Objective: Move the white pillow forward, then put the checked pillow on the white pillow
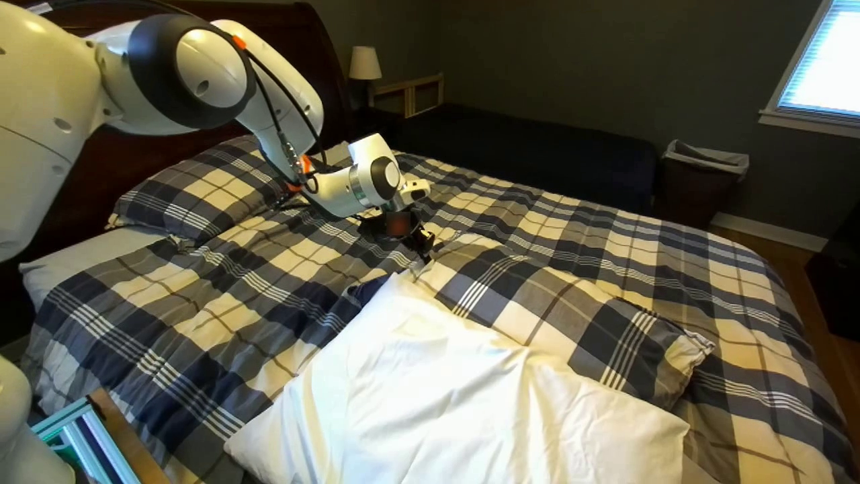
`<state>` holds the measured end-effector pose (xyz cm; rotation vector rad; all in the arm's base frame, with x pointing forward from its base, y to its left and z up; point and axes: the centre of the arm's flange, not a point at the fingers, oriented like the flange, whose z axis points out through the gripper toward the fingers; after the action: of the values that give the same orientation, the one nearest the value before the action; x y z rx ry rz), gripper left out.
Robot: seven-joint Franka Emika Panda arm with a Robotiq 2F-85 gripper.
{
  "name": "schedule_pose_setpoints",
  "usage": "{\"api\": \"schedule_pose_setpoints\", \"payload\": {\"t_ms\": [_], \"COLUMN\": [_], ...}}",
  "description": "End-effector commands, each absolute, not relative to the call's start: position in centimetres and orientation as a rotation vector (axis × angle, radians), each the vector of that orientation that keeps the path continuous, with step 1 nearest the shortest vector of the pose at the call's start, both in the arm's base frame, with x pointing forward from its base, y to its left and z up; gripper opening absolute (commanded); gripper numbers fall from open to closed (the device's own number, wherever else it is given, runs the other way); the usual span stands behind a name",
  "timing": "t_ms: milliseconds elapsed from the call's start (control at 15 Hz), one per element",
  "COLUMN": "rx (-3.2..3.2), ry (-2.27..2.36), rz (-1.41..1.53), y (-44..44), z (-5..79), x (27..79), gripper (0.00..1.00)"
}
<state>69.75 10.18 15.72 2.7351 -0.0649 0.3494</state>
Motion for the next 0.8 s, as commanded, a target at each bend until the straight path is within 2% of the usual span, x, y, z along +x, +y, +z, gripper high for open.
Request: {"api": "schedule_pose_setpoints", "payload": {"t_ms": [0,733], "rx": [2.819,2.769], "ry": [-0.199,-0.491], "rz": [0.425,0.675], "y": [5.6,-6.0], "z": [20.1,32.3], "x": [69.5,70.0], "gripper": [0.00,0.00]}}
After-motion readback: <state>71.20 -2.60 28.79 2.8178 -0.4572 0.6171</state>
